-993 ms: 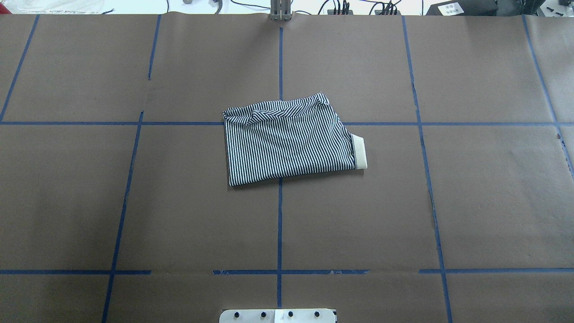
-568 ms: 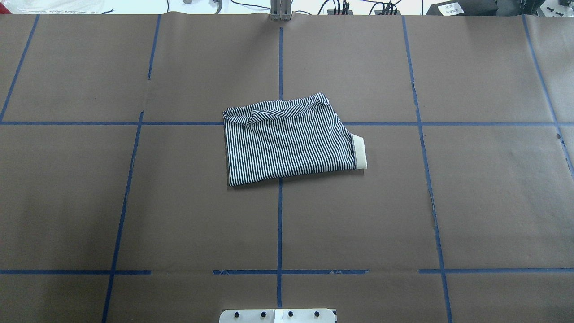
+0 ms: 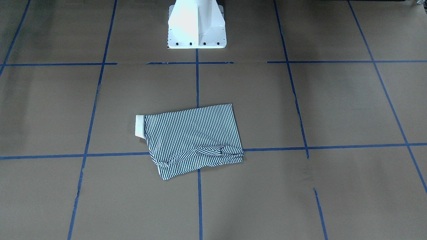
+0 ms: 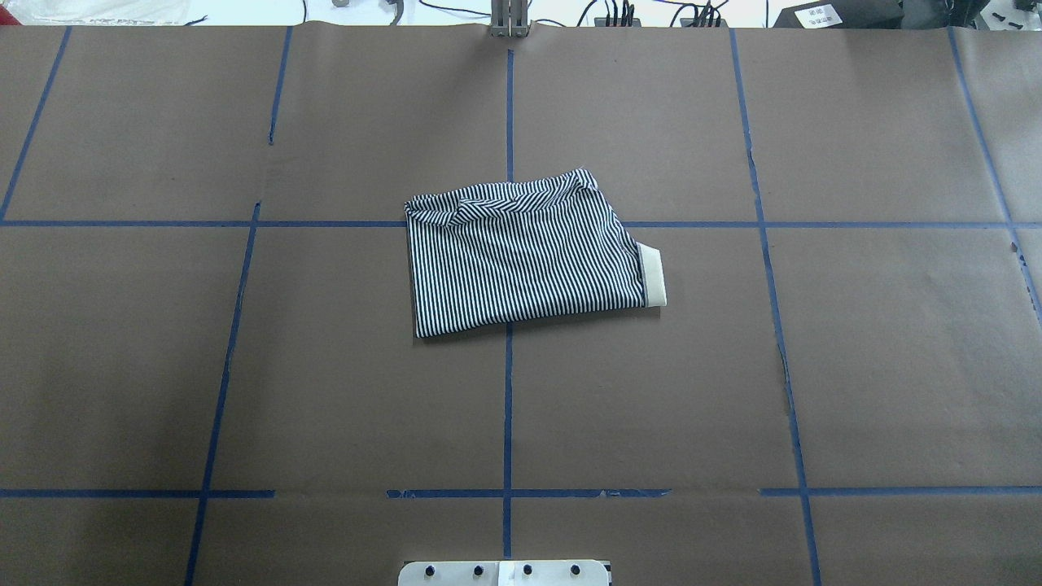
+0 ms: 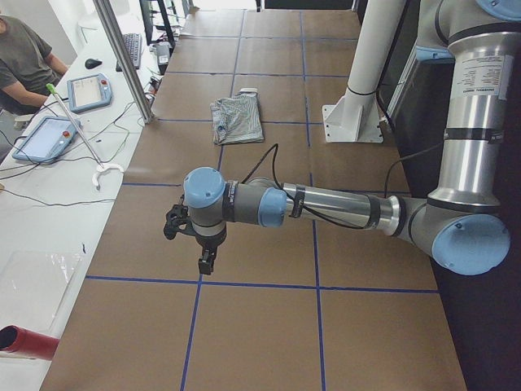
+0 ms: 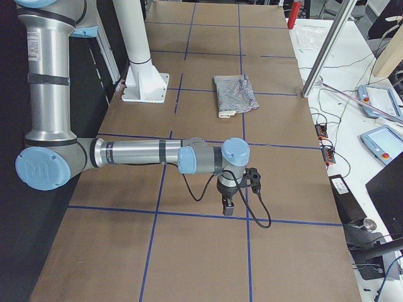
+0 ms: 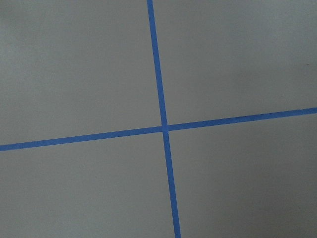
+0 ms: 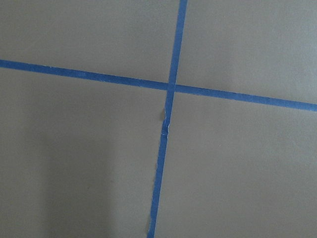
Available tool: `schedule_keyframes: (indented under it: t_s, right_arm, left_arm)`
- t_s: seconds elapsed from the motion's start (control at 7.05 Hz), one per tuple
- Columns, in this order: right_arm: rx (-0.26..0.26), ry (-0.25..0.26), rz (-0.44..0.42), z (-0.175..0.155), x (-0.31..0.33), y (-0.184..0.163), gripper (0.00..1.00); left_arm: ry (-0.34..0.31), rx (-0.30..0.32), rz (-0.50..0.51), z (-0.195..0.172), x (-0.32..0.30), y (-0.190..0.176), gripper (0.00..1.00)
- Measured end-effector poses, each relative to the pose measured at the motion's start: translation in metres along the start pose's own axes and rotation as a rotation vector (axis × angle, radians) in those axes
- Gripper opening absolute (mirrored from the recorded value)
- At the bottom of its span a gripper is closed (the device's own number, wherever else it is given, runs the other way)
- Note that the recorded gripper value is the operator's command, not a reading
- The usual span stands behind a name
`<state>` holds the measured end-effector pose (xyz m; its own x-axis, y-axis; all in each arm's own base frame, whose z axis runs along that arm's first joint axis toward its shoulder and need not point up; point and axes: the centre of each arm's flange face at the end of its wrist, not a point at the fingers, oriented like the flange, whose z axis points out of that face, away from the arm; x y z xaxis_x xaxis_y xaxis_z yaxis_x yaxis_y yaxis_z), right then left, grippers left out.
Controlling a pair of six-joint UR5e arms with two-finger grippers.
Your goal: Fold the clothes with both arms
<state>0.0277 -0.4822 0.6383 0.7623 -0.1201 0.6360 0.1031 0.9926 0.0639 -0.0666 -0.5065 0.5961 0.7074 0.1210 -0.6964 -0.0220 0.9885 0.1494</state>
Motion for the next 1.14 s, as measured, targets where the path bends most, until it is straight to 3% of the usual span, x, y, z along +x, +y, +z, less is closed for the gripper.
schedule_keyframes:
  t_s: [0.43, 1.14]
  right_arm:
    - [-0.03, -0.004, -0.007, 0.015, -0.003, 0.0, 1.0]
    - [-0.02, -0.011, -0.028, 0.011, -0.014, -0.006, 1.0]
  left_arm:
    - [0.001, -0.021, -0.017, 0.01, -0.008, 0.005, 1.0]
    - [0.004, -0.048, -0.035, 0.024, -0.017, 0.01, 1.0]
